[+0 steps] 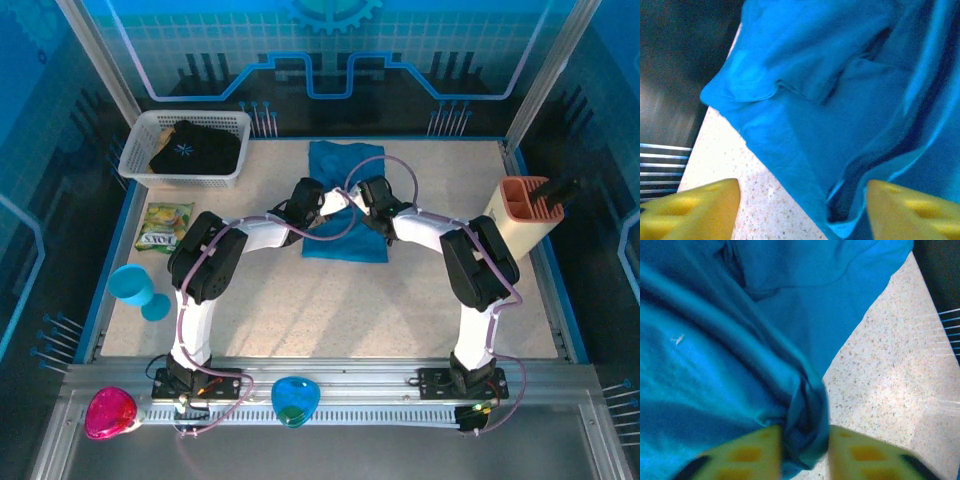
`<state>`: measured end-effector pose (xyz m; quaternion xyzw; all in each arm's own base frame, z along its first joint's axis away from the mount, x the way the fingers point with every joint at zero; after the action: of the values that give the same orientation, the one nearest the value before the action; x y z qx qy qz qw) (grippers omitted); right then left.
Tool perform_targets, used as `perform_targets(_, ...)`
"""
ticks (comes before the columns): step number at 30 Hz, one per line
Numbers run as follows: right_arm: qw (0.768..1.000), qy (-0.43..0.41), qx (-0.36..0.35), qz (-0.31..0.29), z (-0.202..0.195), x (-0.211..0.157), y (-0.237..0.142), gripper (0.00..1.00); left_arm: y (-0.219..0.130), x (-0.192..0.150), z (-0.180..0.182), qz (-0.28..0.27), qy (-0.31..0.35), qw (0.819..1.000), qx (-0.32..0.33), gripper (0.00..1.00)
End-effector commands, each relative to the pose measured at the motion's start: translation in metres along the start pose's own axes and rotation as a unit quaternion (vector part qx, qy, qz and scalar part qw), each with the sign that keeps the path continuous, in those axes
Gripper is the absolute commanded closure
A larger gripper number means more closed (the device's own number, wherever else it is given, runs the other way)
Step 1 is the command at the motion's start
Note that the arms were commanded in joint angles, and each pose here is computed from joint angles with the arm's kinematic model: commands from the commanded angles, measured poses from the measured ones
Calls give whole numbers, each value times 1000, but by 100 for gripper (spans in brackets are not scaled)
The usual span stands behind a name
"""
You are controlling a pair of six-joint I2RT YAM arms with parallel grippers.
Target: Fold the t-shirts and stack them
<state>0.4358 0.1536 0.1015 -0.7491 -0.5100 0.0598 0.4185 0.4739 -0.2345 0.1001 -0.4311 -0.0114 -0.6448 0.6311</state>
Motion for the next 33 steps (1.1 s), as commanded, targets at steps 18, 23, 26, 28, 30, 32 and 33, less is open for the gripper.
perform_targets(18, 987, -39, 22, -156, -45, -16, -103, 42, -154, 38, 81, -192, -34, 978, 70, 1)
perform_targets(23, 949, -207, 137, -196, 5, -39, -126, 40, -182, 19, 28, -185, 77, 975, -98, 9)
perform_targets(26, 931, -242, 188, -198, 22, -47, -129, 38, -186, 3, 7, -123, 125, 966, -191, 13)
perform_targets(28, 922, -254, 219, -193, 33, -50, -128, 36, -182, -8, -5, -90, 159, 958, -220, 14)
perform_targets(30, 915, -267, 240, -184, 43, -52, -124, 34, -176, -18, -16, -73, 198, 950, -232, 14)
perform_targets(32, 910, -281, 253, -169, 53, -53, -115, 31, -169, -26, -29, -61, 224, 941, -245, 14)
perform_targets(33, 909, -284, 258, -162, 57, -53, -111, 30, -166, -27, -33, -59, 231, 939, -249, 14)
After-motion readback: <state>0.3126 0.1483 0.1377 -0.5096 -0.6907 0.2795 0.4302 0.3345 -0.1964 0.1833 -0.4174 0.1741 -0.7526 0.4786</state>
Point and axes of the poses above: each hand's point on the last joint's axis, 136 mm out from that joint toward the fingers, its own y axis out along the fingers, its own z axis along the line the jaws close on, x = y × z, the point moved 4 cm from there along -y, back along the fingers, and after that the axes turned 5 degrees about -y, right-handed, at the moved point
